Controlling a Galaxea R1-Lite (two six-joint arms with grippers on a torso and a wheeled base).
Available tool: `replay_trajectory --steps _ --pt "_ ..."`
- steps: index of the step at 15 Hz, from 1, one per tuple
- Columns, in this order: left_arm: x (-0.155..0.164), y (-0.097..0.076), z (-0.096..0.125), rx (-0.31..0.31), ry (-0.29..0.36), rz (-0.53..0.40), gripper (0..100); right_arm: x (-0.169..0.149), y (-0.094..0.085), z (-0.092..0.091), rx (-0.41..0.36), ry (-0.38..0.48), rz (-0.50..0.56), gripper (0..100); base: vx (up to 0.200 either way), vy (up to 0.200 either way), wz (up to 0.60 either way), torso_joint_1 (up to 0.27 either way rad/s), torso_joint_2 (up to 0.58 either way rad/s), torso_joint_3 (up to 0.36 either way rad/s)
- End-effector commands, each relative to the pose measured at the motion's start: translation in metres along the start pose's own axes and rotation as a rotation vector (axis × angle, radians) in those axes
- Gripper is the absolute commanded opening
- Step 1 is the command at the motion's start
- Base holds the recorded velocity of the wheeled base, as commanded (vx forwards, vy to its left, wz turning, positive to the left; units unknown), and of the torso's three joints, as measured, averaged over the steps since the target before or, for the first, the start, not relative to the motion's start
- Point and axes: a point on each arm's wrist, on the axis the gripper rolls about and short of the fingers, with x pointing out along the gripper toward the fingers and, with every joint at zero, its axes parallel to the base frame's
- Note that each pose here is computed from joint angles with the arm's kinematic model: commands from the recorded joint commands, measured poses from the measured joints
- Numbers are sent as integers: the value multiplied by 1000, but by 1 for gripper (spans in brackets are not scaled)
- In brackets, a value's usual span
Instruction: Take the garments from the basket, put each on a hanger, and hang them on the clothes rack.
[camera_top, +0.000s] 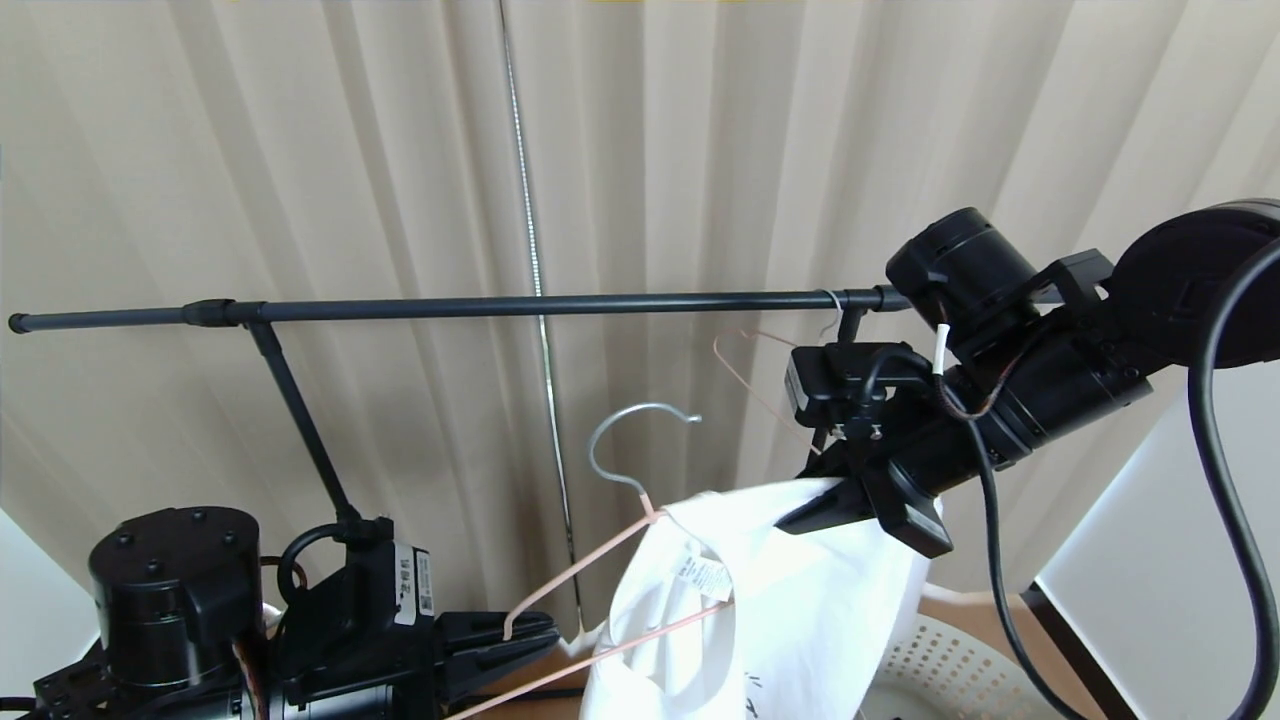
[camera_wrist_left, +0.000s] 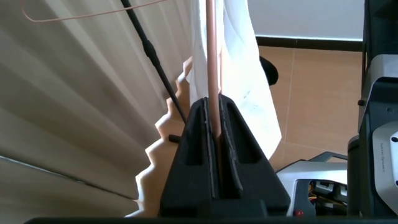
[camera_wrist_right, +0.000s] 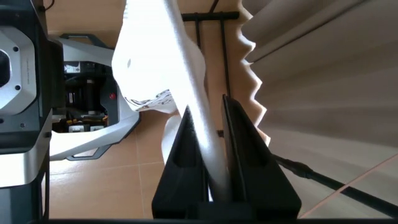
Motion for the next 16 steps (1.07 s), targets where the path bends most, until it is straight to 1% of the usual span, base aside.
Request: replay_trajectory --steps 1,6,7,10,12,14,16 --pt "1 1 0 -4 0 1 0 -2 1 0 -2 -3 0 0 0 0 0 0 0 0" --pt "0 2 0 2 0 6 0 -10 8 0 -7 -10 -7 0 0 0 0 0 0 0" --pt "0 2 0 1 -1 6 100 -13 13 -2 -6 -9 -4 0 0 0 0 0 0 0" --pt "0 3 1 4 -6 14 100 -20 22 -5 -12 -10 -8 0 0 0 0 0 0 0" --pt "-4 7 5 17 -27 40 100 -23 29 -8 -13 -6 -6 0 0 0 0 0 0 0" --pt "-5 11 6 13 -34 58 100 -25 32 -10 -14 -2 -6 0 0 0 0 0 0 0" --pt "-8 17 14 -35 -75 91 100 -25 33 -11 -14 8 -8 0 0 0 0 0 0 0"
